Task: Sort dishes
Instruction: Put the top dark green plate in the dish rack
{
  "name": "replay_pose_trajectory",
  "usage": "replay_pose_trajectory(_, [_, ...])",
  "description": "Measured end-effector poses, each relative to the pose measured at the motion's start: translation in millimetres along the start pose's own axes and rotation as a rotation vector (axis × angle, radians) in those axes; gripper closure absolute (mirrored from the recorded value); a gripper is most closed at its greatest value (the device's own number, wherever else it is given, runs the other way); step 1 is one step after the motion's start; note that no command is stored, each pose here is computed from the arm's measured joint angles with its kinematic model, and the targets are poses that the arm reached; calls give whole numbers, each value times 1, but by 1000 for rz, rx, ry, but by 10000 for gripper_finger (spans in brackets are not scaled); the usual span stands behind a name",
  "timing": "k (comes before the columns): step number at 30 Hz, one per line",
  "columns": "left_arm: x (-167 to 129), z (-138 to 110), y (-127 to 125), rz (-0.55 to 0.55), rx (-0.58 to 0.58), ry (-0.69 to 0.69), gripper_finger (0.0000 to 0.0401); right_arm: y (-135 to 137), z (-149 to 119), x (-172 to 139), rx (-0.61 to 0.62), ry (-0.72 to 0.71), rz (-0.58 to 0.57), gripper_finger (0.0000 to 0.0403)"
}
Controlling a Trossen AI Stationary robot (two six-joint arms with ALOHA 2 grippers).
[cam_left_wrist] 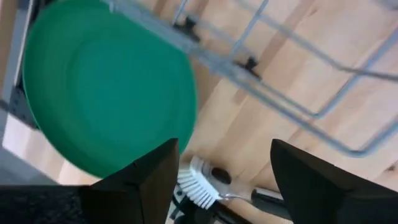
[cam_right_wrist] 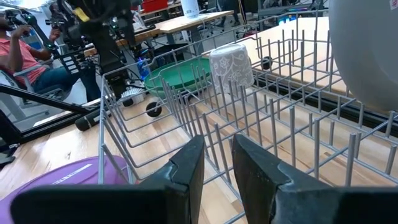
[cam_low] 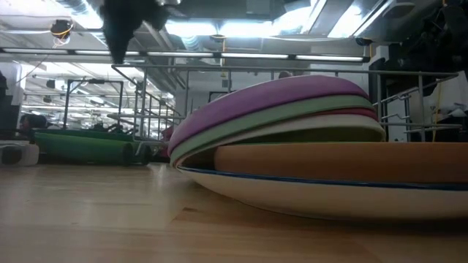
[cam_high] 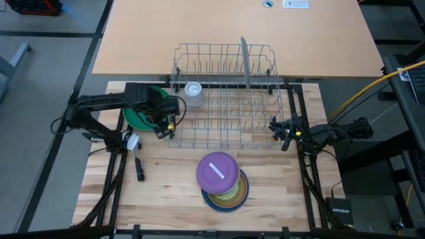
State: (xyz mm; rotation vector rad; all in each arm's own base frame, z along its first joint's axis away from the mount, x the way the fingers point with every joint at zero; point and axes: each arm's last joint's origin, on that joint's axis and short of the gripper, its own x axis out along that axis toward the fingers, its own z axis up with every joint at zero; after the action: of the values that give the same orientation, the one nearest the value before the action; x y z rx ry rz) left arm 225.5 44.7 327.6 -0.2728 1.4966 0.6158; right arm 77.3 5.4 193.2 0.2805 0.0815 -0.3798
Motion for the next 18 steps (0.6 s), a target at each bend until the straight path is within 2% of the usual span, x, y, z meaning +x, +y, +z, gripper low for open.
replay_pose_trajectory(10, [30, -43, 19, 35, -117, 59, 202, 0, 0, 0, 0, 0, 0, 315])
replay_pose_trajectory(18, [72, -46, 10, 30, -96, 50, 203, 0, 0, 0, 0, -1, 0, 315])
